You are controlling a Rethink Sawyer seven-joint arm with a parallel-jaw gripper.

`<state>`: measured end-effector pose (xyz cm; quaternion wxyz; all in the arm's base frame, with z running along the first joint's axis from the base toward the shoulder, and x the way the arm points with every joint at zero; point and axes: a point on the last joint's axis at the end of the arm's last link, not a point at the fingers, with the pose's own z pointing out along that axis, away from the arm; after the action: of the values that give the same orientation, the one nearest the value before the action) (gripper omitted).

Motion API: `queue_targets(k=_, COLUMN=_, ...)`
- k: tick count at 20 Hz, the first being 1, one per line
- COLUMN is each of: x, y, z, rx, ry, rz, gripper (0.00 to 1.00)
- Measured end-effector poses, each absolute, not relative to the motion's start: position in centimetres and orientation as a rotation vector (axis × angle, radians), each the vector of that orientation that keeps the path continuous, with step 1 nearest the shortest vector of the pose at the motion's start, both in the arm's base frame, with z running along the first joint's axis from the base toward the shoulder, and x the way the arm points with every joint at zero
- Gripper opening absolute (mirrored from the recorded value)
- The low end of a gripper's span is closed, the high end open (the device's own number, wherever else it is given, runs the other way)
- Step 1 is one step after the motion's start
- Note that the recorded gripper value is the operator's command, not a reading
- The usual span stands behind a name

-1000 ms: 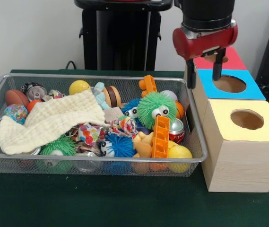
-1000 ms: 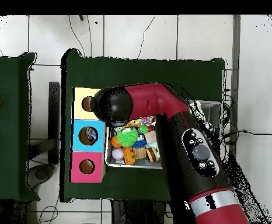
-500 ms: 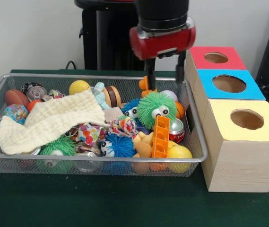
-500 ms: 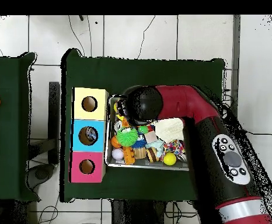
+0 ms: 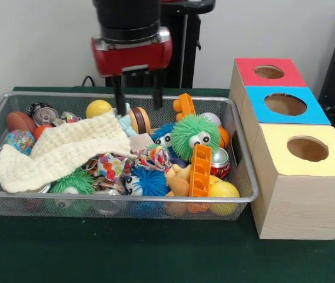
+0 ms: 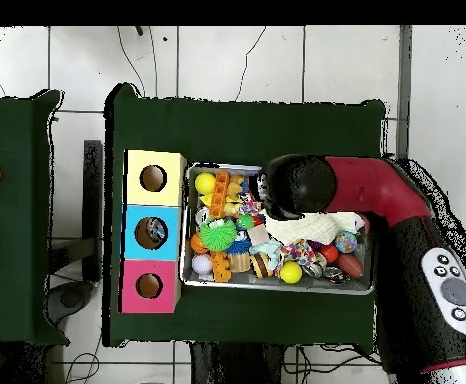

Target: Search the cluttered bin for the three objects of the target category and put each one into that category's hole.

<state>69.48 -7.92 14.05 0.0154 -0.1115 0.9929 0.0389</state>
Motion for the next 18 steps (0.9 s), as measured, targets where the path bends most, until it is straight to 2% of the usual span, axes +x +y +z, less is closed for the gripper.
queue_targets(k=11, x=68.5, y=-18.5, z=9.9, rx=-0.435, ry=3.065, rz=0.093, gripper=1.00)
queue_targets(k=18, x=68.0, y=-19.7, z=8.2, rx=-0.518, ry=3.065, rz=0.068, gripper=1.00)
